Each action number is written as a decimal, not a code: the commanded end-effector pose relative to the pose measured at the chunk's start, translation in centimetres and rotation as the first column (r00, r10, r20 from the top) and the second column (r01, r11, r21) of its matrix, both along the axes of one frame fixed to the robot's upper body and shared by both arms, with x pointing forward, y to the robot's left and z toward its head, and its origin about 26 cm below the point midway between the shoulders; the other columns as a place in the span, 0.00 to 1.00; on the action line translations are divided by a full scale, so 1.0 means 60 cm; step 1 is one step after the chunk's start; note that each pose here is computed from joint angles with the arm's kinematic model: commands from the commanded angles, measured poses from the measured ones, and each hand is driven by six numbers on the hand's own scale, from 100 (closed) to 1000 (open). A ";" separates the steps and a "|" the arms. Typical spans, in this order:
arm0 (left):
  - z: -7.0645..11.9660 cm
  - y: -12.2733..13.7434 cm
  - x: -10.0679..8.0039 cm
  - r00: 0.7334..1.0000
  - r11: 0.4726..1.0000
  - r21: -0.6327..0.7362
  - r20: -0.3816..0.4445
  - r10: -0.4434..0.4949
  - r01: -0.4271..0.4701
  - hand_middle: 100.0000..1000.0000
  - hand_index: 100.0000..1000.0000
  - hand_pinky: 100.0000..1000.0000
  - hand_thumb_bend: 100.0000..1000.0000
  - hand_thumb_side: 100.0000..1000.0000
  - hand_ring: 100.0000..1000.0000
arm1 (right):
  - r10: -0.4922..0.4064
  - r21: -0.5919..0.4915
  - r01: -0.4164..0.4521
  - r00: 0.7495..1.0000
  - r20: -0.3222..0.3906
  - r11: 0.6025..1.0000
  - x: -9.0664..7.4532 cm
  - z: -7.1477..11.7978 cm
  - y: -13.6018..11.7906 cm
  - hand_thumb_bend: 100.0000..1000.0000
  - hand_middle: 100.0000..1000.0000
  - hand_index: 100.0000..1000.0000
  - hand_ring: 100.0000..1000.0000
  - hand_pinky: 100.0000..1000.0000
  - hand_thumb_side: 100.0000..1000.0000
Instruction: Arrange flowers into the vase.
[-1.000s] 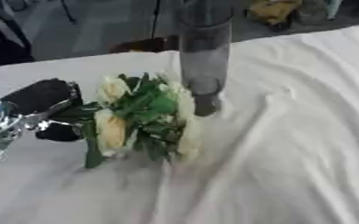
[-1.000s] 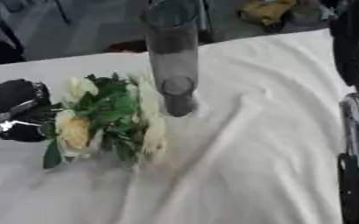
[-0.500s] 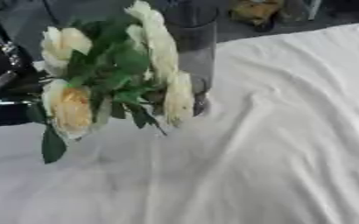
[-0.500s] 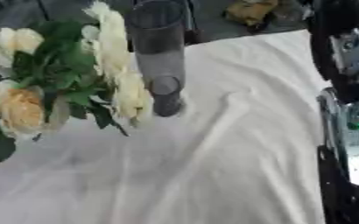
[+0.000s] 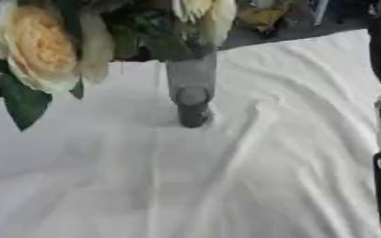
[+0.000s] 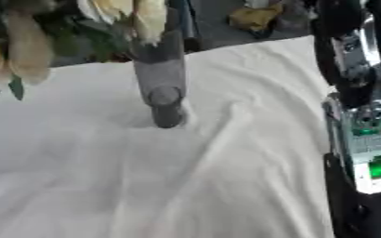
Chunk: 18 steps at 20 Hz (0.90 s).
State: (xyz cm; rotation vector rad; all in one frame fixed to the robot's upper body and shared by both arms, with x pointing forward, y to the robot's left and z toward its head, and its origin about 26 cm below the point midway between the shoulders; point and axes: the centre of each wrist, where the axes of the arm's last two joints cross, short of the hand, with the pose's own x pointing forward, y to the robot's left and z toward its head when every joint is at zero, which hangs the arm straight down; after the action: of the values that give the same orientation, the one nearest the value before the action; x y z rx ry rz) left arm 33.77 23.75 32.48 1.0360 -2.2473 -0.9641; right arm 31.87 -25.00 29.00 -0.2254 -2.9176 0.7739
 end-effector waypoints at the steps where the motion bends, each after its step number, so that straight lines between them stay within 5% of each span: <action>1: 0.030 -0.007 -0.007 0.999 0.994 -0.106 0.038 -0.013 0.017 0.00 0.00 0.00 0.00 0.47 0.00 | -0.003 -0.009 0.003 0.999 0.032 1.000 -0.006 0.014 0.002 0.13 0.74 0.92 0.81 0.78 1.00; 9: 0.088 -0.029 -0.021 0.988 0.925 -0.357 0.123 -0.091 0.130 0.00 0.00 0.00 0.00 0.50 0.00 | 0.018 -0.027 -0.017 0.999 0.050 0.999 -0.001 0.021 0.014 0.12 0.75 0.92 0.82 0.78 1.00; 18: 0.121 -0.057 0.017 0.971 0.780 -0.579 0.169 -0.172 0.239 0.00 0.00 0.00 0.00 0.53 0.00 | 0.035 -0.038 -0.033 0.998 0.054 0.999 0.005 0.023 0.024 0.12 0.75 0.92 0.82 0.79 1.00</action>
State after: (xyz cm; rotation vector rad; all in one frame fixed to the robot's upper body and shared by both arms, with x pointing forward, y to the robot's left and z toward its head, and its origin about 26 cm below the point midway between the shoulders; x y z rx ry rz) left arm 34.86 20.09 38.86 0.5867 -2.5165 -0.2746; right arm 32.31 -23.84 29.63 -0.2002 -2.9410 0.8224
